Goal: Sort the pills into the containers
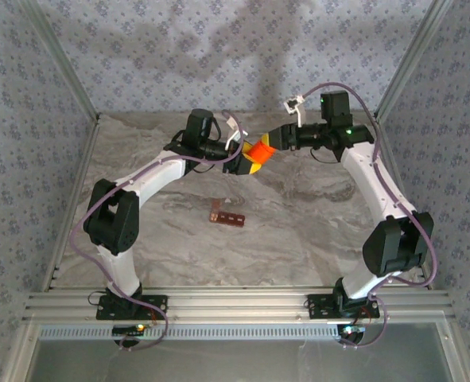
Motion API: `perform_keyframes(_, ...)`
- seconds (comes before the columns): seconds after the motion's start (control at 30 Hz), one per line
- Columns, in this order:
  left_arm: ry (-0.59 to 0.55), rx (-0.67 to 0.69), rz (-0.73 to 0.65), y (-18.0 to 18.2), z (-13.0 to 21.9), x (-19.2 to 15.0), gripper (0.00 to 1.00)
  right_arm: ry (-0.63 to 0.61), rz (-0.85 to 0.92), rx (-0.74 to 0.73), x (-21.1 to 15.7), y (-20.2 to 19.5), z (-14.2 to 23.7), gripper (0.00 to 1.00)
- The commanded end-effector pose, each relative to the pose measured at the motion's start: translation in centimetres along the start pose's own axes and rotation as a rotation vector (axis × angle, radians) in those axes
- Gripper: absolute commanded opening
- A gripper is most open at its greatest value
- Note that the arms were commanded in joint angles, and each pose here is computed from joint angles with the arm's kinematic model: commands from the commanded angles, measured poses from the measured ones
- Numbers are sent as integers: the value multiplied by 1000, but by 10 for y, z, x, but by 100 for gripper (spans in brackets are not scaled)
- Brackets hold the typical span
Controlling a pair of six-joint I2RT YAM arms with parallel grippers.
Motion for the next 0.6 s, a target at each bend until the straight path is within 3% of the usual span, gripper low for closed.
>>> perform_keyframes(0.0, -47, 10, -98, -9, 2, 26, 0, 28, -80, -53, -17, -8, -12, 38)
perform_keyframes(0.27, -43, 72, -170, -17, -2, 27, 0, 25, -280, -90, -32, -36, -31, 38)
perform_keyframes(0.57, -31, 111, -185, -14, -4, 21, 0, 8, -346, -89, -31, -33, -37, 39)
Point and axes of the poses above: each hand's point on the last joint's axis, 136 mm out from that joint toward the fingers, its own z axis back along the fingers, its own y axis along the line the jaws close on, x = y × z, the point moved 6 cm from there along z, back along the fingers, and after that the axes turned 4 degrees about -z, right-handed, at the moved point
